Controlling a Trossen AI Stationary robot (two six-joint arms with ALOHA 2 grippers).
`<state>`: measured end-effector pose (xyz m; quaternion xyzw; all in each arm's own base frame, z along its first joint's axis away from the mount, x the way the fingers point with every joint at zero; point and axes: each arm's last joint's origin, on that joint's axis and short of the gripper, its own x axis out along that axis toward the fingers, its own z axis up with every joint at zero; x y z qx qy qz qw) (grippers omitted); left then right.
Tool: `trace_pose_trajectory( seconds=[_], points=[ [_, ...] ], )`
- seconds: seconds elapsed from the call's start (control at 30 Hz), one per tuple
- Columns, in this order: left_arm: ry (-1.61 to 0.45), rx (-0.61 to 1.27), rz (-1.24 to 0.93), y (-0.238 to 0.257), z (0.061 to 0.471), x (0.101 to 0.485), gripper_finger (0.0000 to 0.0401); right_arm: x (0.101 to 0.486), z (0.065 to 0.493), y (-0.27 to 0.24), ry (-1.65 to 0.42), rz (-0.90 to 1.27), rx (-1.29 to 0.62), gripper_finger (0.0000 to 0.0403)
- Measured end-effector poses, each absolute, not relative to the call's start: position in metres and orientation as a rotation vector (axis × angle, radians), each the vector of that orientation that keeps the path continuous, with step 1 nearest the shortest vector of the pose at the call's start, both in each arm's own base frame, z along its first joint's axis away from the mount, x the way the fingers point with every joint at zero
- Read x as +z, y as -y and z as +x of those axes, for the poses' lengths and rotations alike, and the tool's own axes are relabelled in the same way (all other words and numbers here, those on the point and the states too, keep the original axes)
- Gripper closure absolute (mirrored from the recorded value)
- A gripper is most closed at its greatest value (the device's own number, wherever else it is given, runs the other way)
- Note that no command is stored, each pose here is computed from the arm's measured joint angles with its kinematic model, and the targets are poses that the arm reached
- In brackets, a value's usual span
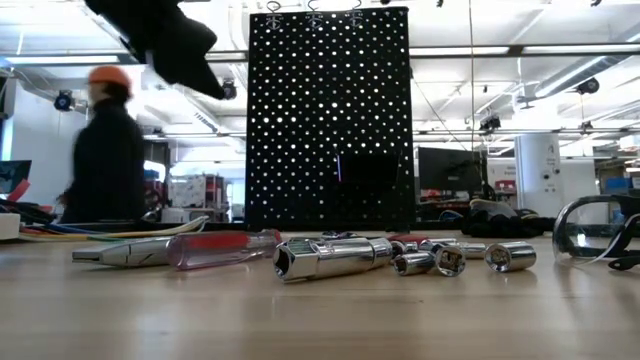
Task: Hang tools onto peg board
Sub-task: Hang the ratchet wrench on the peg board
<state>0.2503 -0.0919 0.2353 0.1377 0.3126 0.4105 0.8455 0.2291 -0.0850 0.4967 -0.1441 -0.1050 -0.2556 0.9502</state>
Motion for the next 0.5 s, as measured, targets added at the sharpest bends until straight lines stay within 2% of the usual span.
trace_pose_trajectory(
  seconds=[0.5],
  points=[
    [-0.68,0.934,0.231,0.082,0.232,0.203,0.0247,0.484,0.224,0.092,0.088,-0.198,-0.567,0.0377]
  ],
)
